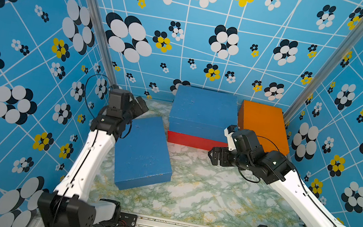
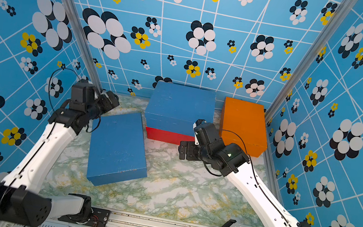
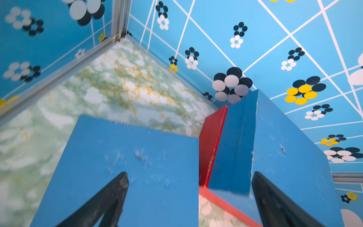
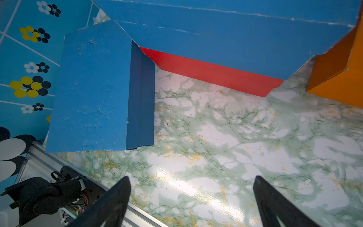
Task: Stack the shoeboxes
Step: Move the shoebox to the center of the board, then pick up the shoebox from the center of the board.
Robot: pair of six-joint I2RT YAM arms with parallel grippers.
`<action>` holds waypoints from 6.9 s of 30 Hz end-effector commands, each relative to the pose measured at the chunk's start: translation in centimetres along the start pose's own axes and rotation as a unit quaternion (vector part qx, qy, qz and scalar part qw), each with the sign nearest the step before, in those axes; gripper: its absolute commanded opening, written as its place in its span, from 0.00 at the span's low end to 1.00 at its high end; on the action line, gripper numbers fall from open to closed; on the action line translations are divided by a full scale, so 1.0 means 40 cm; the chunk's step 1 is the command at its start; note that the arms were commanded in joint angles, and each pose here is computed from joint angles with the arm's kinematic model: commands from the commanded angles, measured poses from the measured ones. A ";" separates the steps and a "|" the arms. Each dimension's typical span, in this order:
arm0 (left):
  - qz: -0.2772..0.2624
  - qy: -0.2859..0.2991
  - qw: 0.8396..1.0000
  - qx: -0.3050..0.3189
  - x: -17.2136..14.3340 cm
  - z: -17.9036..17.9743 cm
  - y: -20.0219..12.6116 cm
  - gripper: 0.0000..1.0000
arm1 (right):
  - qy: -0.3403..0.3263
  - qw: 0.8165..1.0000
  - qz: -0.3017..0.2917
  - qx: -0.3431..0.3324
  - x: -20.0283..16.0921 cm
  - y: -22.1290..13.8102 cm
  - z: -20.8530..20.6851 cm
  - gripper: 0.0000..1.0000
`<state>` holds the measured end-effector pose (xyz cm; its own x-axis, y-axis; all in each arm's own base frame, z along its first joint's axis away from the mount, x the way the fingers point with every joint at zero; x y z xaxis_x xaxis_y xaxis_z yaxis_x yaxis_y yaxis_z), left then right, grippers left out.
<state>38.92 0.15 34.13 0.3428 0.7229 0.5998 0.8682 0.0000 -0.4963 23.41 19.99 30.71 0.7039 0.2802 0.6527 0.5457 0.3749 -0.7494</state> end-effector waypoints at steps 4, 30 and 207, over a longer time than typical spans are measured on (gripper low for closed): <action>0.062 0.099 0.993 0.030 0.036 0.042 0.224 1.00 | -0.007 1.000 0.011 -0.012 -0.043 -0.019 -0.017 0.99; 0.180 0.086 0.971 0.133 -0.091 0.269 0.409 1.00 | -0.010 0.999 0.038 0.002 -0.073 0.033 -0.006 0.99; 0.317 0.030 0.936 -0.150 -0.644 0.128 -0.097 1.00 | 0.129 0.983 0.116 0.052 -0.306 0.118 -0.142 0.99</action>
<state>24.73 -14.59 17.55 0.8229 0.4959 0.2774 0.5532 -0.5874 -0.5907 19.87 12.95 18.60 0.9012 0.1565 0.4041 0.3194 0.3903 -0.8635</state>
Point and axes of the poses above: each gripper's point midway between its finger pads, its own y axis out along the fingers, its own z axis along the line the jaws close on, x = y × z, the point moved 4 cm from there along -y, back along the fingers, and after that the axes turned 10 degrees about -y, right-handed, at the moved point
